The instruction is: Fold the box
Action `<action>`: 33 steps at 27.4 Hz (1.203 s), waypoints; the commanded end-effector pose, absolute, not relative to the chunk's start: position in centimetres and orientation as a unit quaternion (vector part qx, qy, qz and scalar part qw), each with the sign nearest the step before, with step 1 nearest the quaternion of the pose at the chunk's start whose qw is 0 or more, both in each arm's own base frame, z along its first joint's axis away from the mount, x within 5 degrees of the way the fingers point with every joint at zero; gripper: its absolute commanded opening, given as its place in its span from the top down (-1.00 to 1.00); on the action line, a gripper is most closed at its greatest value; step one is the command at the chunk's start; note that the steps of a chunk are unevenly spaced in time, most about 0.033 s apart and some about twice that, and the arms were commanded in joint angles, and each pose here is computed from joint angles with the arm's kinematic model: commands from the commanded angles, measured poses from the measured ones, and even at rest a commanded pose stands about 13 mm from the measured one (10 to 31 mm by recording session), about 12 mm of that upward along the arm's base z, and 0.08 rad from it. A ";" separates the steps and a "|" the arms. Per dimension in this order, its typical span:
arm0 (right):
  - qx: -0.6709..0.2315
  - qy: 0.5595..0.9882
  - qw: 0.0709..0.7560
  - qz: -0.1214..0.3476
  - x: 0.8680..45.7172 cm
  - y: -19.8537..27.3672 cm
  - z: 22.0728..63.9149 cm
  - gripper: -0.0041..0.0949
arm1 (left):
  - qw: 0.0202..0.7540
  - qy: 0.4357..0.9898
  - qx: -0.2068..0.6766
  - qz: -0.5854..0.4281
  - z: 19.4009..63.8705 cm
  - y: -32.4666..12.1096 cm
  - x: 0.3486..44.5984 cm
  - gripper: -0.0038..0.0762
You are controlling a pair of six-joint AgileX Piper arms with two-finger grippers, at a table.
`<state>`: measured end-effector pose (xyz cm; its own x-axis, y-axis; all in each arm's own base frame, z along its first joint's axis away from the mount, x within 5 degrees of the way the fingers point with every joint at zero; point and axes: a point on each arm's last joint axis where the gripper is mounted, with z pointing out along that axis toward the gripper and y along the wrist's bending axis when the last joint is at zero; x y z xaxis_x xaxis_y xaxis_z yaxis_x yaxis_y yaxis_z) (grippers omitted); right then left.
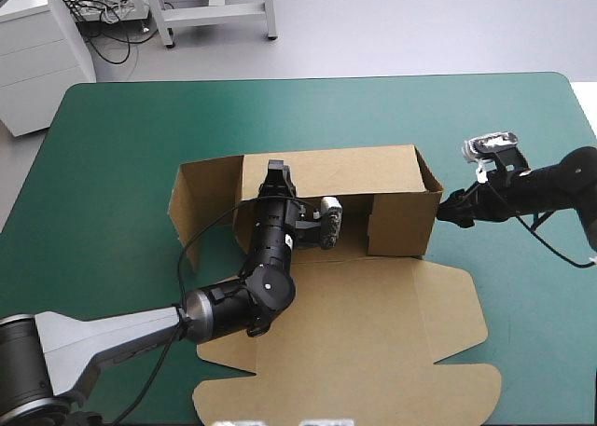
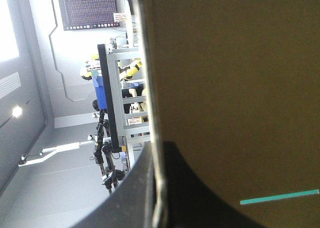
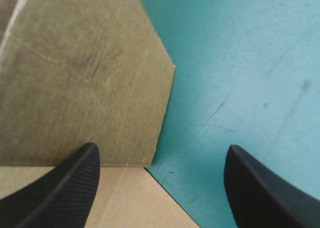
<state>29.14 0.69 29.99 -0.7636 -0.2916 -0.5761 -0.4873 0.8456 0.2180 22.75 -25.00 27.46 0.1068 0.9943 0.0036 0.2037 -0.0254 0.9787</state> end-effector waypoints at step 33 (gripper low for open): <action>-0.243 0.865 0.366 0.242 28.1 4.0 28.2 -0.27 | 0.499 0.495 0.554 0.446 29.9 -24.9 22.7 0.98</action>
